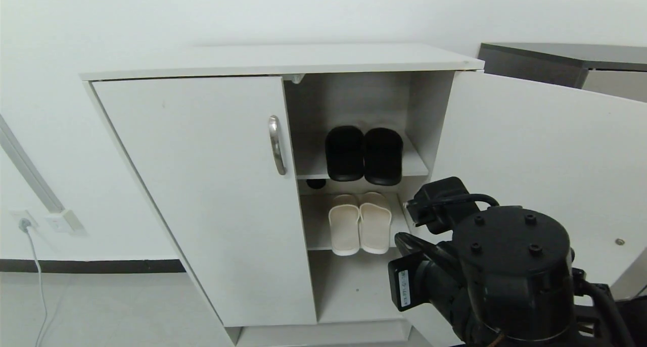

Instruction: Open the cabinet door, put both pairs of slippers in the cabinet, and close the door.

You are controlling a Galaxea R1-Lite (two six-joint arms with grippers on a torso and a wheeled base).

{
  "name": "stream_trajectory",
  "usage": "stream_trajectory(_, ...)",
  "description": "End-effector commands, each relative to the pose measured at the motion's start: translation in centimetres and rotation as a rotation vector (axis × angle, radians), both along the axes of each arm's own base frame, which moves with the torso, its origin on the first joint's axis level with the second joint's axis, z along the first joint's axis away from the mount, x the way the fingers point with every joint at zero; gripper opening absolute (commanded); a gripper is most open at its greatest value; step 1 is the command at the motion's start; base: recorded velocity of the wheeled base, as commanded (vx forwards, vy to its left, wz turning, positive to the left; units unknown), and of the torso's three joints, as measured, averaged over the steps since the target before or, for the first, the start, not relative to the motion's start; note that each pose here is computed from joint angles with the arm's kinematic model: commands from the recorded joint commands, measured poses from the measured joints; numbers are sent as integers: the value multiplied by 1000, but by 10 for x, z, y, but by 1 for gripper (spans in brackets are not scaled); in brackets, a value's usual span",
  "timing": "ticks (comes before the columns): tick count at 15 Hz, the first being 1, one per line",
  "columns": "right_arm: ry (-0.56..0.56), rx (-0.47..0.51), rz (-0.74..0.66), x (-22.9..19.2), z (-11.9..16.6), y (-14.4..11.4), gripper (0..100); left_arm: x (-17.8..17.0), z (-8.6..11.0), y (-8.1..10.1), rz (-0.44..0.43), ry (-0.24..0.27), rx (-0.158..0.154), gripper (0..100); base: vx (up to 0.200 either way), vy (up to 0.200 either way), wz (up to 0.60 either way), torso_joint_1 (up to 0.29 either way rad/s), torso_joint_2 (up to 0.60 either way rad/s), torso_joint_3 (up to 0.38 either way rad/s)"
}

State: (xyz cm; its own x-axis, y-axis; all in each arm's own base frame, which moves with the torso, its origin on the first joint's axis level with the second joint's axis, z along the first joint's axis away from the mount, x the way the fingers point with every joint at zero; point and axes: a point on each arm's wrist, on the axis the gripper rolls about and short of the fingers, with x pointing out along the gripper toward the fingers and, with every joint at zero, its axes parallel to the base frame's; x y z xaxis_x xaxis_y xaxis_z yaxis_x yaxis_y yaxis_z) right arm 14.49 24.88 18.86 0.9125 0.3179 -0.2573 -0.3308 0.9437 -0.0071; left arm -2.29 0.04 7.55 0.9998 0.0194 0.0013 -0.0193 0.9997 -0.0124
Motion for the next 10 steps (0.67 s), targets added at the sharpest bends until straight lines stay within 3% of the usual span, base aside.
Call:
stream_trajectory(1, 8, -15, -2, 2, -5, 3, 0, 0, 0, 0, 1, 1, 0, 0, -200, 0, 0, -2, 7, 7)
stream_trajectory(6, 45, -3, 49, 7, -10, 4, 0, 0, 0, 0, -1, 1, 0, 0, -200, 0, 0, 3, 2, 1)
stream_trajectory(9, 73, 44, 124, 33, -18, 6, 0, 0, 0, 0, -2, 1, 2, 0, -200, 0, 0, 2, 5, -1)
stream_trajectory(10, 40, 120, 143, 58, -20, 10, 0, 0, 0, 0, -2, 1, 2, 0, -200, 0, 0, 7, 2, -2)
